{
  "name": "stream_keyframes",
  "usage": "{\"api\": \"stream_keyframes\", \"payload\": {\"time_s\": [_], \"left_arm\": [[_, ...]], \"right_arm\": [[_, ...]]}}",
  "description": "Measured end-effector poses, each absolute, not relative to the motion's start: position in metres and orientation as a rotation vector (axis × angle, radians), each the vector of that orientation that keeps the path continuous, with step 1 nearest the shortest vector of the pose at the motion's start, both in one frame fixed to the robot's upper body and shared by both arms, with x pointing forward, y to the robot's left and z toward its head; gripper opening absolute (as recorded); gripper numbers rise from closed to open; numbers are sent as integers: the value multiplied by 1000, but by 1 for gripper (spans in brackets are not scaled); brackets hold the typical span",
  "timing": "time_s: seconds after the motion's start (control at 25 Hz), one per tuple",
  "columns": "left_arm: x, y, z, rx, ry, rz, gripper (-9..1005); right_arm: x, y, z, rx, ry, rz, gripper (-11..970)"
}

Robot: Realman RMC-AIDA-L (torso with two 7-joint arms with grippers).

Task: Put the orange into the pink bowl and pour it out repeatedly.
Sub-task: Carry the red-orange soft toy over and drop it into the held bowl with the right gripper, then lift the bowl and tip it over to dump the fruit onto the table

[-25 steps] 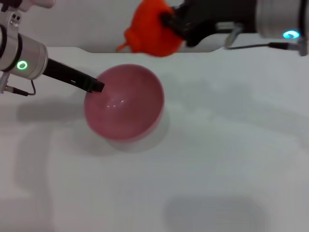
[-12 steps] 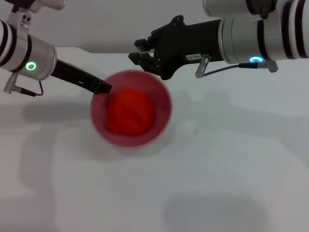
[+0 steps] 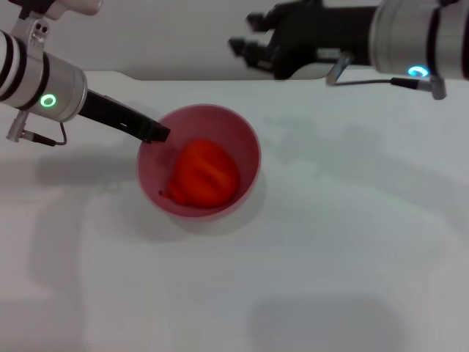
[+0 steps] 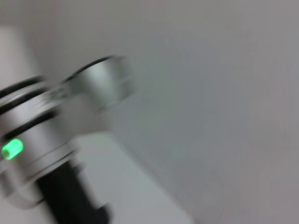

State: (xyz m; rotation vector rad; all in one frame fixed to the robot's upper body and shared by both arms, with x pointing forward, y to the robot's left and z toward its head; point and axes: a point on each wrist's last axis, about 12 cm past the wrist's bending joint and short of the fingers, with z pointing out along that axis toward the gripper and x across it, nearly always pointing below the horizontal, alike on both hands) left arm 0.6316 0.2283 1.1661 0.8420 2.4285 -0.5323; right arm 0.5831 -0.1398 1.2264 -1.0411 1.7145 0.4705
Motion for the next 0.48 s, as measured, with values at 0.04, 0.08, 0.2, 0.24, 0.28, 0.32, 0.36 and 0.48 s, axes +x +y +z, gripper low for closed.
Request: {"api": "stream_keyframes", "payload": {"time_s": [0.04,0.08,0.2,0.24,0.28,0.32,0.36,0.48], "left_arm": [[632,228,1166,842,2426,-531,65],[632,228,1166,842,2426,-531,65],[632,224,1164,851,2412,-531,65],[632,223,1164,849,2407,-529,65],[632,223,1164,849,2407,-529,66],[632,223,1164,849,2407,-529,66],[633,222,1163,844,2397,-526,66],[634,221,1162,840,2387,-518,66]], "right_arm": [[585,-146,1225,-986,1717,477,393],[587,-151,1224,-932,1716,487,393],[591,-177,1219,-730,1692,560,393],[590,-186,1217,-667,1665,596,394],[589,-194,1216,-615,1634,630,394],[587,-204,1213,-558,1592,666,394],[585,-214,1210,-503,1536,714,394],[574,-242,1200,-391,1320,795,394]]}}
